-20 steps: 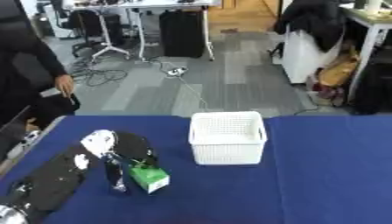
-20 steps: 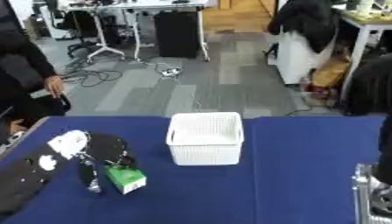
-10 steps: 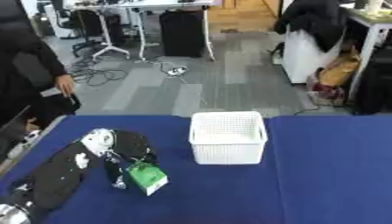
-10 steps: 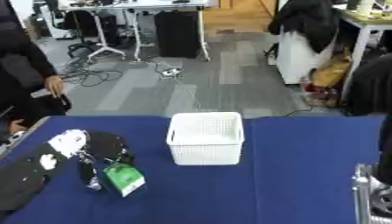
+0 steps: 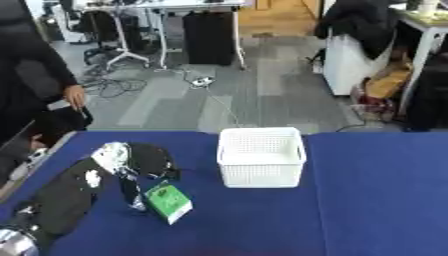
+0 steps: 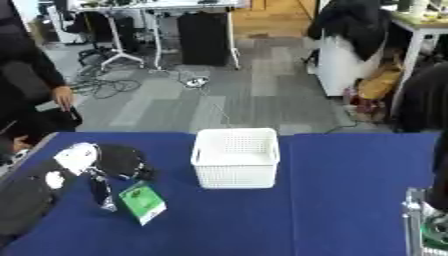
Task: Pick up objects on the table and place them in the box.
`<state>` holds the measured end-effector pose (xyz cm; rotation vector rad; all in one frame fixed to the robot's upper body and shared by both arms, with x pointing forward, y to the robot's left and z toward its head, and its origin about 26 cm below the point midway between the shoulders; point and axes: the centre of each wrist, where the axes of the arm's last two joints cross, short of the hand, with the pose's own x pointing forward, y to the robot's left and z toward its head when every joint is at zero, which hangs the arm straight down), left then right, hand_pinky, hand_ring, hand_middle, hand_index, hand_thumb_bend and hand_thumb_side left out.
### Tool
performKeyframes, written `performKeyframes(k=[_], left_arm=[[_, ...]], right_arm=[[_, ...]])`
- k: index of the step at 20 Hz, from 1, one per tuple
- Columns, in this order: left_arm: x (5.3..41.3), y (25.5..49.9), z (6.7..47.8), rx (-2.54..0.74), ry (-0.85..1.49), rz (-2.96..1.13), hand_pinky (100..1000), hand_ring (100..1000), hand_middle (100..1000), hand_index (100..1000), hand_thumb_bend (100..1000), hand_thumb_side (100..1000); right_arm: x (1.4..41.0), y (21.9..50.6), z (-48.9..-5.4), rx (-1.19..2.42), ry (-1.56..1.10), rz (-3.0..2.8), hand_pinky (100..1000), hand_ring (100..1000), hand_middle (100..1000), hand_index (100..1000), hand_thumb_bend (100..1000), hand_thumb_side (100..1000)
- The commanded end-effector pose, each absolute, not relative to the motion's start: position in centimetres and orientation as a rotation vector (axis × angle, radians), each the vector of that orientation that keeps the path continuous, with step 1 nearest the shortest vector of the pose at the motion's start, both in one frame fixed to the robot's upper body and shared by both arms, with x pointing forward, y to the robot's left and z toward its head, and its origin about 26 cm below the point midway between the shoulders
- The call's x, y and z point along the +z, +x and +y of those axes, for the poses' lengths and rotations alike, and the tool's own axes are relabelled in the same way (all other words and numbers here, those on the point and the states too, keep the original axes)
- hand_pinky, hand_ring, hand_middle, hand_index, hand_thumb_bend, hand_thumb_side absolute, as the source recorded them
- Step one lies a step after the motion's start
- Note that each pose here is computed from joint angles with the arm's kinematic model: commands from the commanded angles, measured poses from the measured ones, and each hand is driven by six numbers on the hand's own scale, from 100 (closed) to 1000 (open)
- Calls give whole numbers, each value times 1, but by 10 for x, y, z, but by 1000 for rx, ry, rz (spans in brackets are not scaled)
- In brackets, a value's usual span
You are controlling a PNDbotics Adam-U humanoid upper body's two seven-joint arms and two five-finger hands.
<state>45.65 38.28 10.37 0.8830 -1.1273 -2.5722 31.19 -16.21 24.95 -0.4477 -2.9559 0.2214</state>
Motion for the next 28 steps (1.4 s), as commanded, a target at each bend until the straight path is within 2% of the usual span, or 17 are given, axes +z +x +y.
performKeyframes(k=[1, 10, 12, 13, 14, 15, 16, 17, 18, 19, 21, 22, 23, 25, 28], left_arm=[[119, 461, 386, -2563, 915, -1116, 798, 817, 878, 950, 413, 718], [103, 463, 378, -2552, 848, -1078, 785, 809, 875, 950, 415, 720], [100, 463, 377, -2549, 838, -1078, 783, 807, 871, 943, 408, 719], [100, 463, 377, -2548, 836, -1079, 778, 794, 849, 907, 370, 734], [100, 463, 376, -2541, 837, -1091, 779, 798, 855, 916, 383, 725], [100, 463, 376, -2533, 839, -1107, 690, 690, 754, 803, 226, 861], [101, 463, 376, -2516, 845, -1138, 558, 572, 644, 718, 190, 904], [102, 463, 377, -2499, 848, -1162, 473, 509, 576, 660, 193, 923], [102, 463, 379, -2480, 848, -1179, 442, 489, 553, 641, 193, 927], [102, 463, 380, -2463, 847, -1189, 243, 344, 412, 488, 196, 936], [102, 462, 384, -2430, 842, -1202, 110, 213, 280, 404, 212, 945], [103, 461, 387, -2409, 841, -1208, 100, 175, 242, 386, 216, 940], [104, 461, 389, -2391, 841, -1214, 100, 101, 173, 350, 215, 927], [113, 461, 393, -2345, 866, -1254, 100, 100, 114, 313, 217, 918], [133, 463, 396, -2276, 931, -1338, 100, 100, 100, 286, 214, 912]], right_arm=[[259, 309, -158, 209, -425, -2996, 100, 100, 100, 408, 180, 1000], [260, 308, -153, 201, -392, -3009, 100, 100, 100, 408, 179, 1000], [261, 308, -152, 199, -386, -3011, 100, 100, 100, 409, 179, 1000], [261, 308, -152, 198, -384, -3012, 100, 100, 100, 409, 179, 1000], [261, 308, -152, 198, -383, -3012, 100, 100, 100, 409, 179, 1000], [261, 308, -152, 198, -382, -3011, 100, 100, 100, 409, 179, 1000], [261, 308, -152, 199, -382, -3011, 100, 100, 100, 409, 179, 1000], [260, 308, -152, 200, -382, -3011, 100, 100, 100, 409, 179, 1000], [260, 308, -152, 200, -382, -3010, 100, 100, 100, 409, 179, 1000], [260, 308, -152, 201, -382, -3009, 100, 100, 100, 409, 180, 1000], [260, 308, -153, 202, -384, -3006, 100, 100, 100, 409, 180, 1000], [260, 308, -153, 202, -387, -3004, 100, 100, 100, 409, 181, 1000], [259, 308, -154, 203, -389, -3002, 100, 100, 100, 409, 181, 1000], [259, 308, -155, 205, -396, -2998, 100, 100, 100, 409, 181, 1000], [259, 308, -156, 200, -405, -2994, 100, 100, 100, 409, 179, 1000]])
